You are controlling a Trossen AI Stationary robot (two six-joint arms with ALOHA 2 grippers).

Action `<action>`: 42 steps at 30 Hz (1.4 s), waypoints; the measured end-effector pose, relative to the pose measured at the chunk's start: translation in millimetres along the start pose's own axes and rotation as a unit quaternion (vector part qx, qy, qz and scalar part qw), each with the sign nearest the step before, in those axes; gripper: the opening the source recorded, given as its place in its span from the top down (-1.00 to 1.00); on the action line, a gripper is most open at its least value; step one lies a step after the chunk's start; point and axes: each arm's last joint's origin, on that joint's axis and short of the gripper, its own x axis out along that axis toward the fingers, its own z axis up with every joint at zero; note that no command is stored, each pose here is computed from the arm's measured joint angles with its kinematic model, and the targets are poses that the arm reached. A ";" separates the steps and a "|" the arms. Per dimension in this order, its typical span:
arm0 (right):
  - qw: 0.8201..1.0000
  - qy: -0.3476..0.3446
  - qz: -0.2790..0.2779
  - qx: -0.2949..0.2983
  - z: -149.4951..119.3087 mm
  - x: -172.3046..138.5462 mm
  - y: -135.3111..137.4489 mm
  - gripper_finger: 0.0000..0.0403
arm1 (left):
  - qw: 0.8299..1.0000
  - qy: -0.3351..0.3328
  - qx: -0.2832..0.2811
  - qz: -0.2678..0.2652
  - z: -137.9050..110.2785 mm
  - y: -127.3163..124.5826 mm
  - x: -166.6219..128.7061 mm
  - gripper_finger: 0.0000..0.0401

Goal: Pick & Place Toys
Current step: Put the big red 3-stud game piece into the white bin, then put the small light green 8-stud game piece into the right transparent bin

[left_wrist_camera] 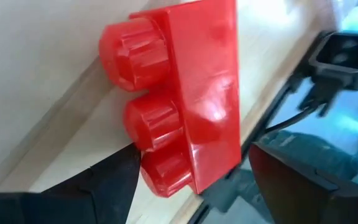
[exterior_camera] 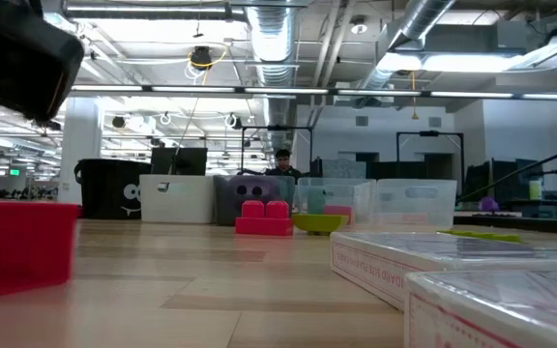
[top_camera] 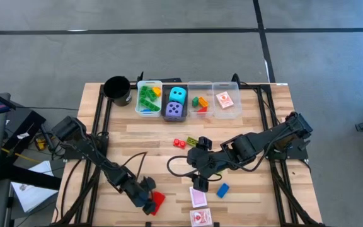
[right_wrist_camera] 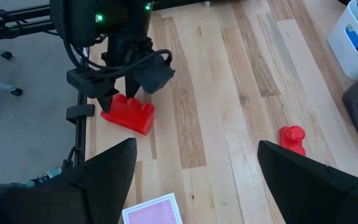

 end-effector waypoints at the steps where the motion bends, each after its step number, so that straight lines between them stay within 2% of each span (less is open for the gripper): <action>1: 1.000 0.000 0.000 -0.001 -0.3 -0.2 0.5 -0.63 | 1.000 -0.007 0.000 -0.010 0.5 -1.9 -0.1 -0.45; 8: 1.000 0.001 0.004 -0.004 -2.1 -1.4 4.0 -0.63 | 0.997 -0.044 -0.002 -0.063 2.7 -12.3 -1.0 -0.29; 17: 1.000 0.001 0.004 -0.005 -2.1 -1.4 4.0 -0.63 | 0.996 -0.053 -0.002 -0.068 3.3 -13.2 -1.1 0.07; 21: 1.000 0.001 0.004 -0.004 -2.1 -1.4 4.0 -0.63 | 0.992 -0.065 -0.010 -0.108 7.3 -20.9 -2.8 0.15; 23: 1.000 0.001 0.004 -0.004 -2.1 -1.4 4.0 -0.63 | 0.984 -0.086 -0.019 -0.156 12.1 -29.8 -5.5 0.15; 26: 1.000 -0.001 0.006 0.000 -2.8 -2.0 5.8 -0.63 | 0.959 -0.137 -0.031 -0.248 23.2 -46.5 -14.3 0.13; 29: 1.000 -0.006 0.016 -0.005 -3.7 -3.6 10.8 -0.63 | 0.935 -0.177 0.001 -0.308 34.8 -57.5 -23.2 0.08; 32: 0.998 -0.012 0.051 -0.040 -5.9 -7.0 21.9 -0.63 | 0.914 -0.201 0.036 -0.350 42.6 -64.7 -30.7 0.06; 34: 0.994 -0.012 0.083 -0.073 -8.0 -9.7 30.1 -0.63 | 0.904 -0.198 0.053 -0.375 44.8 -68.4 -34.7 0.05; 37: 0.986 -0.003 0.119 -0.115 -11.1 2.2 40.7 -0.63 | 0.895 -0.165 0.083 -0.407 42.8 -73.1 -40.8 0.05; 39: 0.983 0.020 0.119 -0.135 -18.7 13.8 45.4 -0.63 | 0.891 -0.144 0.092 -0.421 40.9 -75.9 -46.8 0.06; 42: 0.983 0.033 0.118 -0.135 -20.7 25.4 46.3 -0.63 | 0.883 -0.132 0.099 -0.439 33.9 -80.6 -58.2 0.08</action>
